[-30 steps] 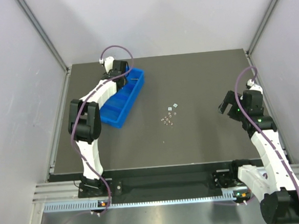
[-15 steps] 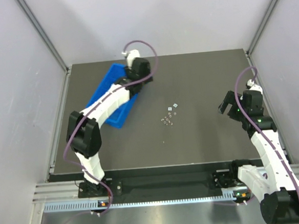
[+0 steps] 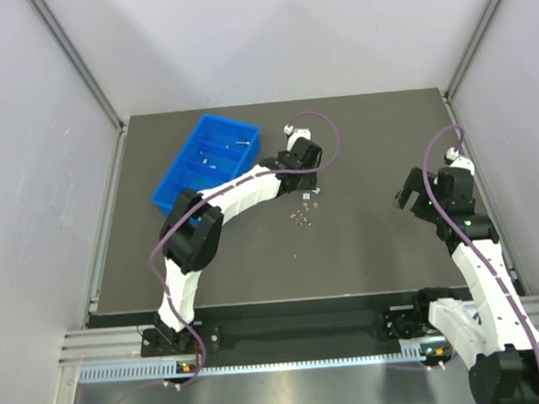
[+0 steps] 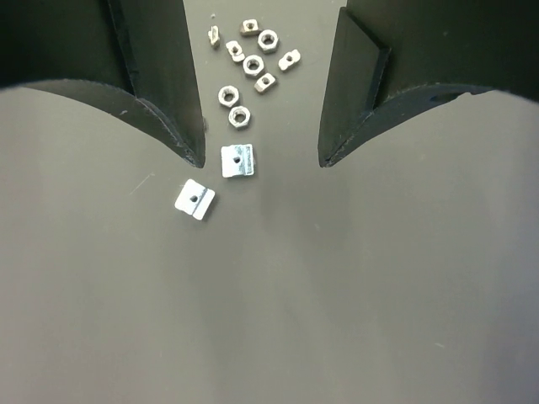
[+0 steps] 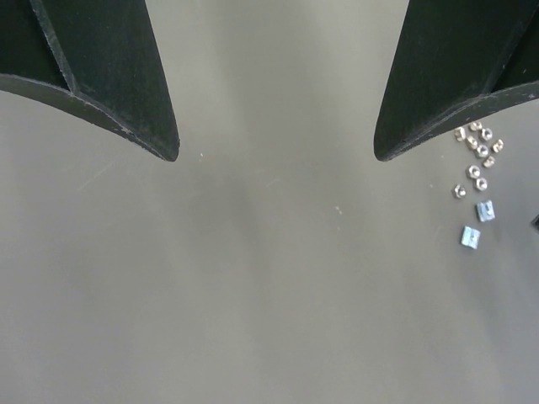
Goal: Sort the screws and nuts into containers
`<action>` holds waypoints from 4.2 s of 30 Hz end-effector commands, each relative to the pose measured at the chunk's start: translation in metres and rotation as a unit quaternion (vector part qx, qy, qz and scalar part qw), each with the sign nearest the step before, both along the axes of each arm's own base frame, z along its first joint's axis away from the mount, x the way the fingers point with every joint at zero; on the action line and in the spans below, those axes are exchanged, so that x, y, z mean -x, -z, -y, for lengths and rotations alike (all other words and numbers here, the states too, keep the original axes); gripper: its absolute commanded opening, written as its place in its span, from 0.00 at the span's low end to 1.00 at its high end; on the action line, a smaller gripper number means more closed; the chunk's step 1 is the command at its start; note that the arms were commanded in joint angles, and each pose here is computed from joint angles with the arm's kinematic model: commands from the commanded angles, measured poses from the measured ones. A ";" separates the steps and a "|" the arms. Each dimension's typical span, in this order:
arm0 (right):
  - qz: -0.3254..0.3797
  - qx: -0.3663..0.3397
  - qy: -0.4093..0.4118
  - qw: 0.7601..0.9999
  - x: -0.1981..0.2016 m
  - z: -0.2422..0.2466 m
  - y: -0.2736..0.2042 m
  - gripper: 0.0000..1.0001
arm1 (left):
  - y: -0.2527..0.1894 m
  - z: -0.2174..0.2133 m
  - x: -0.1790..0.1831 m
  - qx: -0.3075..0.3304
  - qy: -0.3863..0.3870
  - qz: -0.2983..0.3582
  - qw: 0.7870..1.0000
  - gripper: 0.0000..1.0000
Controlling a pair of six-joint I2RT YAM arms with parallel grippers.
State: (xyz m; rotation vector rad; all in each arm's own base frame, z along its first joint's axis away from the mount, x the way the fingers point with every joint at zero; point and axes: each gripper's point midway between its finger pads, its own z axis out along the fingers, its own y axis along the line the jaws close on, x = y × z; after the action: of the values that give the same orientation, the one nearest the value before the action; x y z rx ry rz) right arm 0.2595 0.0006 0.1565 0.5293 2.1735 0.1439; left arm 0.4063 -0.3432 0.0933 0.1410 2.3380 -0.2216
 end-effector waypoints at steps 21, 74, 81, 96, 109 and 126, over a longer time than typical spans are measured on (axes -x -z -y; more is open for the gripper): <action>0.009 0.010 0.003 1.000 -0.002 0.002 -0.005 1.00 | 0.061 0.017 0.009 -0.064 0.037 -0.051 0.996 0.55; 0.002 0.005 0.005 1.000 -0.006 0.001 -0.006 1.00 | -0.031 -0.261 -0.138 -0.027 -0.288 0.062 0.955 0.26; 0.007 0.009 0.008 1.000 -0.006 0.003 -0.010 1.00 | -0.057 -0.248 -0.134 -0.004 -0.254 0.073 0.964 0.62; 0.001 0.014 0.010 1.000 0.000 0.005 -0.005 1.00 | -0.079 0.010 -0.025 0.056 0.060 0.065 0.995 0.70; 0.013 0.025 0.016 0.999 0.004 0.009 -0.013 1.00 | 0.017 0.058 -0.024 -0.011 0.175 -0.015 0.984 0.63; 0.007 0.026 0.017 0.999 0.004 0.010 -0.010 1.00 | 0.057 0.046 -0.003 -0.063 0.183 -0.047 0.980 0.59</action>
State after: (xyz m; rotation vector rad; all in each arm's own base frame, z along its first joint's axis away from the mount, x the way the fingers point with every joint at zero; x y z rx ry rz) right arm 0.2493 -0.0074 0.1520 0.5482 2.1916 0.0839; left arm 0.4069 -0.3894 0.0337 0.6196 2.4290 -0.2864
